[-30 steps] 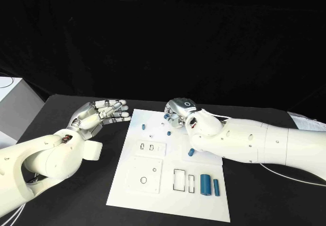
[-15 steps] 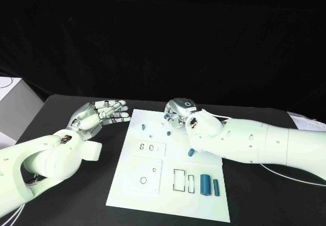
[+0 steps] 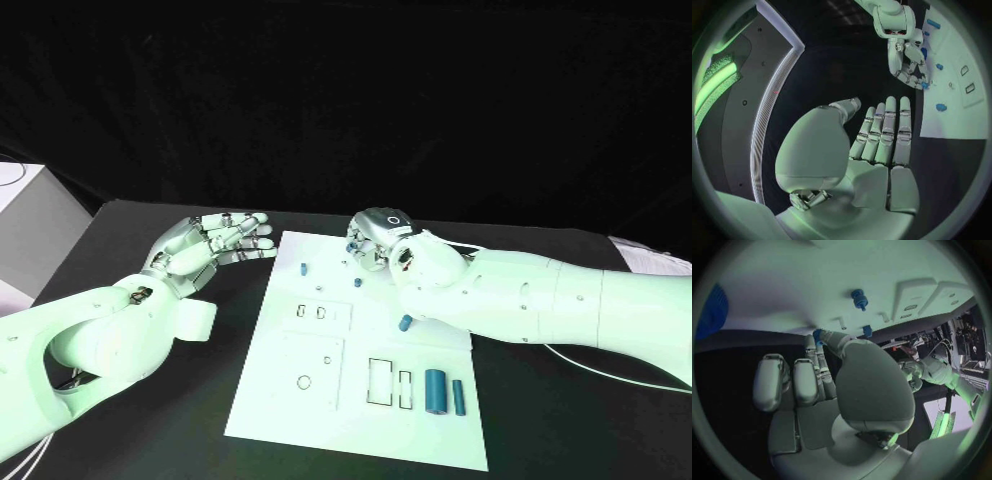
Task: Assemble the parts on the task board
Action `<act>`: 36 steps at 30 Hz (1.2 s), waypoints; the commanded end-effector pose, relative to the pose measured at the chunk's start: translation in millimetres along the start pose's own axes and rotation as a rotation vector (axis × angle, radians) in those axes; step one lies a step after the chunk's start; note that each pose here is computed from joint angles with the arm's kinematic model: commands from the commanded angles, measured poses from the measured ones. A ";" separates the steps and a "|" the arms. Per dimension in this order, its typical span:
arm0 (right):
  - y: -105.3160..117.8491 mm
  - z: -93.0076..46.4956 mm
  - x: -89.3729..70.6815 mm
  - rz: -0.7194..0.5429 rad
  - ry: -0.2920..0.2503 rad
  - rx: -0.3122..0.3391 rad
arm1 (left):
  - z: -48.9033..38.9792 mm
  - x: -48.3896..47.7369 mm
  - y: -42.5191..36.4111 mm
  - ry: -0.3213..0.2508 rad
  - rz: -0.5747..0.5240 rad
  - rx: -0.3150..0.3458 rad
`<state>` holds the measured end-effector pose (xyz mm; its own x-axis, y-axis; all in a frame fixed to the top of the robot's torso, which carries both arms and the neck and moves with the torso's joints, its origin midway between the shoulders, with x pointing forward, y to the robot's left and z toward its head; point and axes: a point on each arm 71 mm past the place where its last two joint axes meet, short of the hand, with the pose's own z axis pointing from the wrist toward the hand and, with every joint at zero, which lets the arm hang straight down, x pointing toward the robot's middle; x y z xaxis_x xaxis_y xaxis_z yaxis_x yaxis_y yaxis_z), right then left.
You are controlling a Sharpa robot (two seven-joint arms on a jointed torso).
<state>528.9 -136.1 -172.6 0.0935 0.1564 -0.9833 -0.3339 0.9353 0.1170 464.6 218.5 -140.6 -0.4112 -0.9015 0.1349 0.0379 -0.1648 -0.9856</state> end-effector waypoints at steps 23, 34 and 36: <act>-4.0 -10.2 -3.3 0.033 0.000 -0.009 | 0.6 2.6 -0.8 0.021 -0.015 0.003; -42.9 -42.7 -28.7 0.217 -0.008 0.061 | 0.0 0.5 -0.9 0.015 -0.017 0.001; -54.2 -49.1 -30.7 0.275 0.020 0.086 | -0.2 0.2 -1.0 0.015 -0.017 0.001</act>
<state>499.9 -207.9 -153.3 0.0576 0.2955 -0.9536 -0.2659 0.9252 0.2706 464.9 220.4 -141.0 -0.4098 -0.9018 0.1374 0.0328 -0.1651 -0.9857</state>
